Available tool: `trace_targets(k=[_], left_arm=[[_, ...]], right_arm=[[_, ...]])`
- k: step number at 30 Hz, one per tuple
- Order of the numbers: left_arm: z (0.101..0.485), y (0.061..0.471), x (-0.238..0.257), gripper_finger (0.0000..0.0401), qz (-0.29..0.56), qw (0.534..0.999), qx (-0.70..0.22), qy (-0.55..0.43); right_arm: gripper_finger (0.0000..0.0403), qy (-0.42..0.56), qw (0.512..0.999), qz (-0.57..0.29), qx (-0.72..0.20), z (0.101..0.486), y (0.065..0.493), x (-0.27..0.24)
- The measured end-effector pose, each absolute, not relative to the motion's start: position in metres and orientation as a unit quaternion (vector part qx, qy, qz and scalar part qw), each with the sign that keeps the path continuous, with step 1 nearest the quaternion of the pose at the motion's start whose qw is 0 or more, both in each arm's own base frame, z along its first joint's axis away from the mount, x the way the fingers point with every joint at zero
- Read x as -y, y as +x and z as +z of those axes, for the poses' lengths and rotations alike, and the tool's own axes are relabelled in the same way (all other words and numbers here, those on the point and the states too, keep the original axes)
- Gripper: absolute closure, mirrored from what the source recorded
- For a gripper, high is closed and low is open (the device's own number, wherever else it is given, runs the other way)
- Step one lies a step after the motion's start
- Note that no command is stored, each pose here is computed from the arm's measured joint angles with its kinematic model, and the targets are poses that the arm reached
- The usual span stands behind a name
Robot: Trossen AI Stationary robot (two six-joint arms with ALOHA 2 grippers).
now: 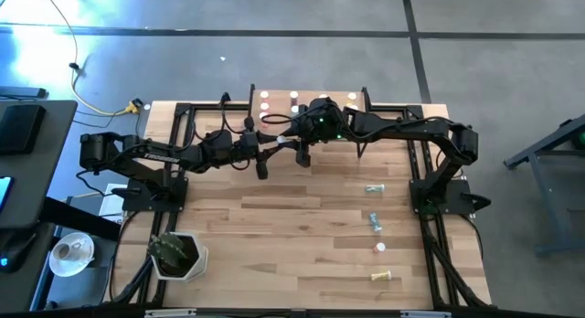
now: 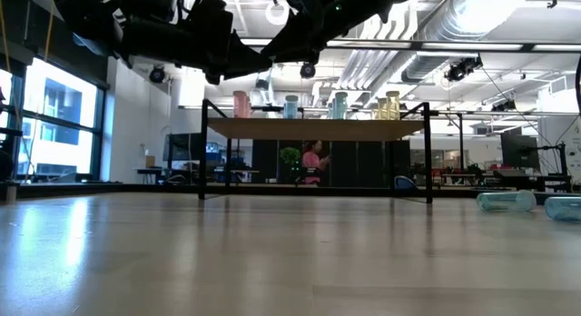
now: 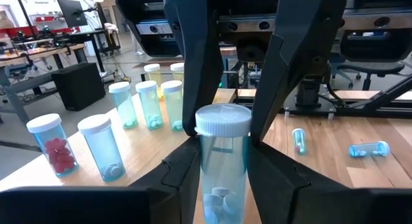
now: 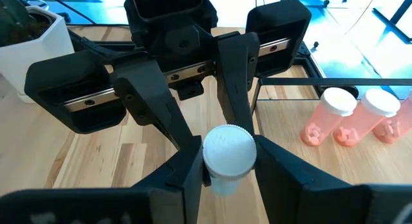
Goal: Pick and place medicine bottles onto shelf by color
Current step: Put the blue pill bottle on the shelf aligned with the other blue pill bottles
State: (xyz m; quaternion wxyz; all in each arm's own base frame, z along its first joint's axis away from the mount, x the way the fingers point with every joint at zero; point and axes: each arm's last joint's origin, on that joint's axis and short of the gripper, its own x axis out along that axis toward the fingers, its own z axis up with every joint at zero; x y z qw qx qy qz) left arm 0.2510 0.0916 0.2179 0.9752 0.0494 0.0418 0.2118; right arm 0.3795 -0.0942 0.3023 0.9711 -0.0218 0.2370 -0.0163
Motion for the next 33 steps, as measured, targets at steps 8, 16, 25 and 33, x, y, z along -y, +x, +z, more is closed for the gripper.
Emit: trace_targets(k=[8, 16, 25, 33], left_arm=[[0.216, 0.251, -0.092, 0.0237, 0.212, 0.975, -0.052, 0.048], [0.216, 0.251, -0.092, 0.0201, 0.226, 0.971, -0.053, 0.048], [0.216, 0.25, -0.093, 0.0201, 0.246, 0.967, -0.055, 0.045], [0.216, 0.25, -0.094, 0.0201, 0.253, 0.965, -0.055, 0.049]], right_arm=[[0.0291, -0.021, 0.97, -0.016, -0.241, 0.301, 0.379, 0.094], [0.0291, -0.021, 0.97, -0.017, -0.24, 0.301, 0.379, 0.094], [0.0291, -0.024, 0.969, -0.027, -0.243, 0.306, 0.374, 0.094], [0.0291, -0.029, 0.969, -0.061, -0.238, 0.324, 0.358, 0.101]])
